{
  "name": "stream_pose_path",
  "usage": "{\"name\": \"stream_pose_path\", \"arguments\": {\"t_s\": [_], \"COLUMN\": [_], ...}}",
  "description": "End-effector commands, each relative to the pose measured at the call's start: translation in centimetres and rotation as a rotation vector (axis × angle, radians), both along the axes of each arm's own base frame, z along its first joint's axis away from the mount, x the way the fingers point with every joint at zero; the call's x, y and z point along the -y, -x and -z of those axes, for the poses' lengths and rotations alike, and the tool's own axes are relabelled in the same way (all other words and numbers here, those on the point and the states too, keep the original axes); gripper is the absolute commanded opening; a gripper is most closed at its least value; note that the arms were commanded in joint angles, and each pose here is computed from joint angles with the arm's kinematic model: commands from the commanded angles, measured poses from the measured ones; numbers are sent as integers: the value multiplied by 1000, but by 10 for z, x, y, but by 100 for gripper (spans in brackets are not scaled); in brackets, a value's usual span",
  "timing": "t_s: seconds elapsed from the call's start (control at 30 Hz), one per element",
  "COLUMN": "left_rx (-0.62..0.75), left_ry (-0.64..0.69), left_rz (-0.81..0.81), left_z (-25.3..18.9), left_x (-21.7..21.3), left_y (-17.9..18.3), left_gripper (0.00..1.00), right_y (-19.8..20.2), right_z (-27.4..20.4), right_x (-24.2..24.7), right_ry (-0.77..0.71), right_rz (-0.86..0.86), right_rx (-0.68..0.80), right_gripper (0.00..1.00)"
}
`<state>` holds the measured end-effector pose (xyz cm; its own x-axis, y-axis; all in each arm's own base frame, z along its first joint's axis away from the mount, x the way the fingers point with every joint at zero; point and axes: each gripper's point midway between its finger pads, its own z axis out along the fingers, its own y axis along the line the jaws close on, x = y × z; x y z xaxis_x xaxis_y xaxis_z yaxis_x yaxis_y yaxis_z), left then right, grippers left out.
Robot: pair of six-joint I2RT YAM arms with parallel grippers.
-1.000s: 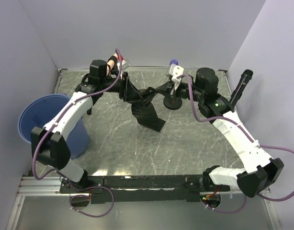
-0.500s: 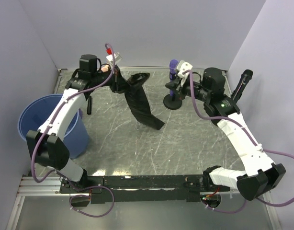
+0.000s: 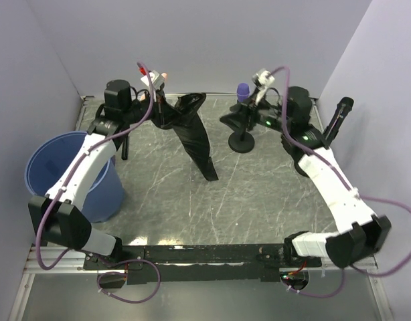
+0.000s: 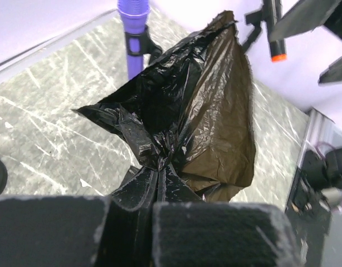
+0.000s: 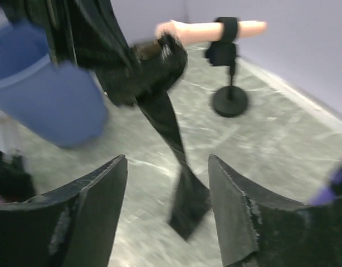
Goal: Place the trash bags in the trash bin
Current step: Unfold the trash bag at the center of the board.
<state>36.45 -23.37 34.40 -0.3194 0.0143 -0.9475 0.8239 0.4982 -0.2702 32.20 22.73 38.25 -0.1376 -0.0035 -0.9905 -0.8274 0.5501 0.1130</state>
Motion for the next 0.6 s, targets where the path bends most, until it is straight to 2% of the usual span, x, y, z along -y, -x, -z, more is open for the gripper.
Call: {"name": "stream_pose_path", "arguments": {"t_s": [0.0,0.13,0.2,0.4,0.43,0.47,0.5,0.53,0.57], "left_rx": [152,166,173,174,174,171,171,175,173], "left_ry": [86,79,80,71,70,70,71,72,72], "left_rz": [-93,-115,-127,-128,-126,-126,-121,-115,-105], "left_z": [-43,-46,-48,-47,-47,-46,-46,-46,-45], "left_x": [5,12,12,12,12,12,13,13,14], "left_y": [4,5,6,7,8,8,9,10,11], "left_gripper": [1,1,1,1,1,1,1,1,1], "right_y": [-1,-14,-23,-29,-30,-31,-33,-34,-37], "right_z": [-43,-46,-44,-32,-30,-26,-24,-20,-17], "right_x": [-38,-63,-67,-79,-80,-81,-81,-80,-77], "right_ry": [-175,-205,-203,-228,-225,-216,-208,-208,-207], "right_rz": [-85,-87,-34,-8,0,5,10,26,44], "right_rx": [-81,-143,-166,-250,-256,-254,-251,-254,-259], "right_gripper": [71,78,81,82,79,68,52,46,43]}}
